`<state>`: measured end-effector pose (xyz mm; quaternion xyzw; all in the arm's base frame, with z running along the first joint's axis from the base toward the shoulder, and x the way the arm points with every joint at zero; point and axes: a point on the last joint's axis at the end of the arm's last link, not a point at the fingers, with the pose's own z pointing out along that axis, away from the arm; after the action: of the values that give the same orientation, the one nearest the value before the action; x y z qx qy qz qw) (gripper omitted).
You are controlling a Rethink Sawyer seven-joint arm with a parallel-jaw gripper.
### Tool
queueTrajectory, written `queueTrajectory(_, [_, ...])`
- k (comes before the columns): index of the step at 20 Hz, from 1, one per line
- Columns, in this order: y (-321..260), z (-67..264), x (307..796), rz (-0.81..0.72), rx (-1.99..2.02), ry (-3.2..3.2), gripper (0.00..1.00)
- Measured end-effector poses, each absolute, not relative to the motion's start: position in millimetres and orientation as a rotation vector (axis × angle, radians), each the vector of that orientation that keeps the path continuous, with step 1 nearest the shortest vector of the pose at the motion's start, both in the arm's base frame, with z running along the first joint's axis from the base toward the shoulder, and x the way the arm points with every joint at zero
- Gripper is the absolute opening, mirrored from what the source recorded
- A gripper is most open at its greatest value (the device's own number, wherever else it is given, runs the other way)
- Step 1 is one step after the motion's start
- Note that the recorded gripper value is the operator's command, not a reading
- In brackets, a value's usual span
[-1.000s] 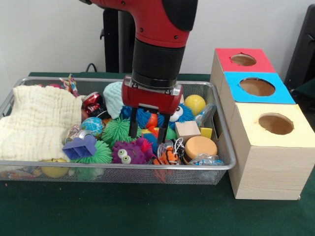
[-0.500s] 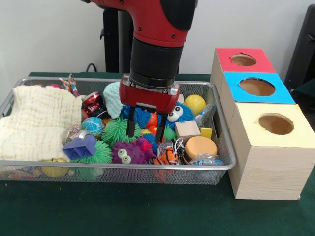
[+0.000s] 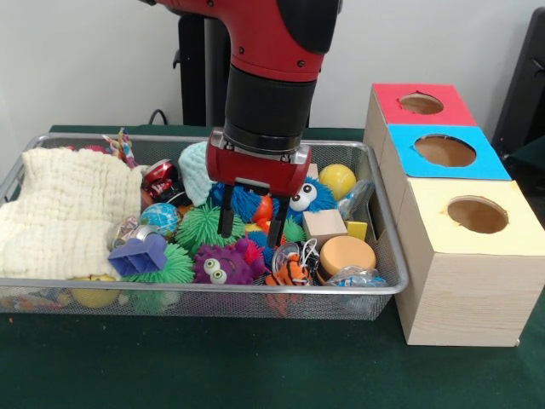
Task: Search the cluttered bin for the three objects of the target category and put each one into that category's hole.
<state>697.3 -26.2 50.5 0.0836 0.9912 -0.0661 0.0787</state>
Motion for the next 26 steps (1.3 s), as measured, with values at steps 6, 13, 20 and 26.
queueTrajectory(6, [-26.4,50.7,697.1,-0.200,0.251,2.967,1.00])
queueTrajectory(13, [-23.9,49.9,695.3,-0.204,0.248,2.976,1.00])
queueTrajectory(20, [-20.8,50.1,695.2,-0.205,0.242,2.978,1.00])
queueTrajectory(26, [-17.1,50.6,695.3,-0.205,0.238,2.977,1.00])
